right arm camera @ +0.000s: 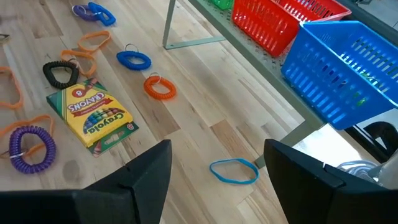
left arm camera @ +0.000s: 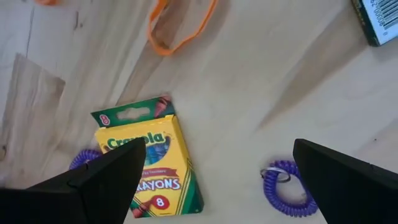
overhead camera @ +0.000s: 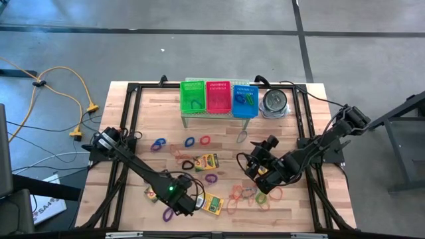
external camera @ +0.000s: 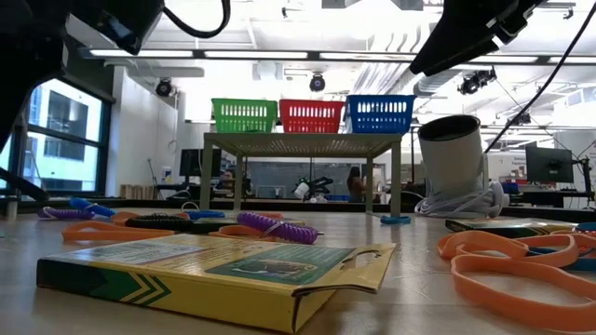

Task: Pick & Place Office Desk Supplies
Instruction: Put the yellow crayon box into the red bin on the shelf

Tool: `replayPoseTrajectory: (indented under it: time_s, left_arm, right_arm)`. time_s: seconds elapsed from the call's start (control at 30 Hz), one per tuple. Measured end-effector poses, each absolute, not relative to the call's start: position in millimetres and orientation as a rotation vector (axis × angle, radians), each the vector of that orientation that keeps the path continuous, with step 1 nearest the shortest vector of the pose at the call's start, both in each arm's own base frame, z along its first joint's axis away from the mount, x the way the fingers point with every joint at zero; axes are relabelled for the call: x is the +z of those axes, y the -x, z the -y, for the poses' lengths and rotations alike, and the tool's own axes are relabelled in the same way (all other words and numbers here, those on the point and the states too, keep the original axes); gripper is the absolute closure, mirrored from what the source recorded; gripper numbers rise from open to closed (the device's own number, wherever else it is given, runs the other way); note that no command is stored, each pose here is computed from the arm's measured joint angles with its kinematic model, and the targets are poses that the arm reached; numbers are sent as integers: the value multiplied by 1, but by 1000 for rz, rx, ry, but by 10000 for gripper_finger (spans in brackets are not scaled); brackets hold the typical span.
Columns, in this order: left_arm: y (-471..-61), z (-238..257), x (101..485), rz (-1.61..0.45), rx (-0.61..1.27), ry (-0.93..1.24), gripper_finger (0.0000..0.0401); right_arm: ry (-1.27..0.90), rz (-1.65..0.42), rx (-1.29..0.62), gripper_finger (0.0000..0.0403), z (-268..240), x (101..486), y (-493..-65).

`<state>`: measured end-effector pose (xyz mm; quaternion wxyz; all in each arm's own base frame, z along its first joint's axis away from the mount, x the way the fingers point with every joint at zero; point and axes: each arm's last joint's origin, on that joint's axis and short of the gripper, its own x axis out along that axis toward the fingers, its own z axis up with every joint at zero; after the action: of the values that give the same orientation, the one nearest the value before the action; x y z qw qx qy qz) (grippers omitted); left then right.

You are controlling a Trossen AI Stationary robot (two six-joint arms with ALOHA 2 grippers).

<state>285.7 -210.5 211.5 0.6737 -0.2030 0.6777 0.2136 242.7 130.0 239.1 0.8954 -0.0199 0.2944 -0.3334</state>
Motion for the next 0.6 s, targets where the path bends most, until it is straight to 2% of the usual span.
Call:
replayPoseTrajectory:
  time_s: [0.6]
  left_arm:
    - [-286, 222, 212, -1439, 516, 566, 2]
  right_arm:
    - [18, -656, -654, 158, -131, 238, -243]
